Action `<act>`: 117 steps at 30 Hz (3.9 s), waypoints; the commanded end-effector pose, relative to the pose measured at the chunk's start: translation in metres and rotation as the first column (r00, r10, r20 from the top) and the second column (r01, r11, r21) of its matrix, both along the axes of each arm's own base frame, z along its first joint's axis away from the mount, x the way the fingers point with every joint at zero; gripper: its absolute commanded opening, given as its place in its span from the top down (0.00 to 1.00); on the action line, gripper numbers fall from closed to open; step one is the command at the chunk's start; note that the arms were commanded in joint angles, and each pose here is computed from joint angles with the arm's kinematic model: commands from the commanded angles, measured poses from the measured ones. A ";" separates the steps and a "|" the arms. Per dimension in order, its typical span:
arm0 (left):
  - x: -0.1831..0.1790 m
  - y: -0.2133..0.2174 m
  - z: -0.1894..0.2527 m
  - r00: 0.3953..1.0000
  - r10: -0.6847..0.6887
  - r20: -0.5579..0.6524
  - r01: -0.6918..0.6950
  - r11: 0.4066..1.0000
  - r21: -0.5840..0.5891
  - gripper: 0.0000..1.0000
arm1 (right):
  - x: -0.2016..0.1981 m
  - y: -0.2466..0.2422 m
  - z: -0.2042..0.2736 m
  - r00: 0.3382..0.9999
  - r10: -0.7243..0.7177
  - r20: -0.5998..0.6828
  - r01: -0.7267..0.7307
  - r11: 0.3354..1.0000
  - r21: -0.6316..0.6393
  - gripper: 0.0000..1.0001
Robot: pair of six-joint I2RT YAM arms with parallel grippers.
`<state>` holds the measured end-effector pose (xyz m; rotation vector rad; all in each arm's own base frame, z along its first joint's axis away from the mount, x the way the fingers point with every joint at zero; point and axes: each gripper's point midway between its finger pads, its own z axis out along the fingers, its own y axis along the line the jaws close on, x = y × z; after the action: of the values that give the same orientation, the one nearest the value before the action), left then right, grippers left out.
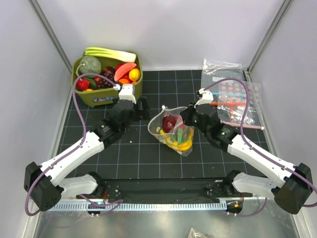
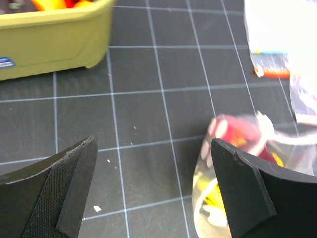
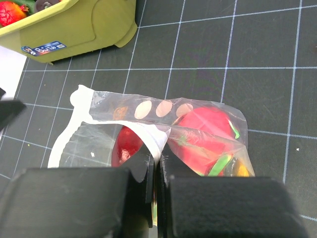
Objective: Place the food in the zip-top bag and seal the zipper
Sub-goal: Adjust the zipper food storage bag at the center of the board, then pick up the fake fruit from the bin, then place the fake fruit in the zipper food storage bag.
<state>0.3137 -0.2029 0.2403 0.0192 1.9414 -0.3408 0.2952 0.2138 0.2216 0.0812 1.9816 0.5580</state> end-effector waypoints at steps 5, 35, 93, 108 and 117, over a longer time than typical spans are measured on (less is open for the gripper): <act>0.035 0.012 0.044 0.996 0.086 -0.001 -0.084 0.968 -0.236 0.00 | 0.006 -0.004 0.031 0.996 -0.046 0.072 0.041 0.997 0.067 0.96; 0.234 0.073 -0.020 0.935 0.210 -0.287 -0.170 0.972 0.160 0.00 | 0.008 -0.005 0.030 0.996 -0.051 0.074 0.047 0.997 0.058 0.96; 0.210 0.095 0.065 0.969 0.245 -0.041 -0.237 0.861 -0.451 0.78 | 0.005 -0.006 0.034 0.996 -0.049 0.079 0.043 0.997 0.070 0.96; 0.030 -0.029 0.054 0.984 -0.123 0.131 0.175 0.828 -0.534 0.78 | 0.007 -0.005 0.030 0.996 -0.048 0.069 0.044 0.998 0.054 0.96; -0.024 -0.089 0.033 0.924 -0.350 0.156 0.383 0.823 -0.420 0.79 | 0.007 -0.005 0.032 0.996 -0.048 0.072 0.044 0.998 0.051 0.96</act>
<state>0.2986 -0.2779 0.2462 -0.0137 1.8562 -1.0228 0.2954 0.2091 0.2258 0.1012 1.9667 0.5468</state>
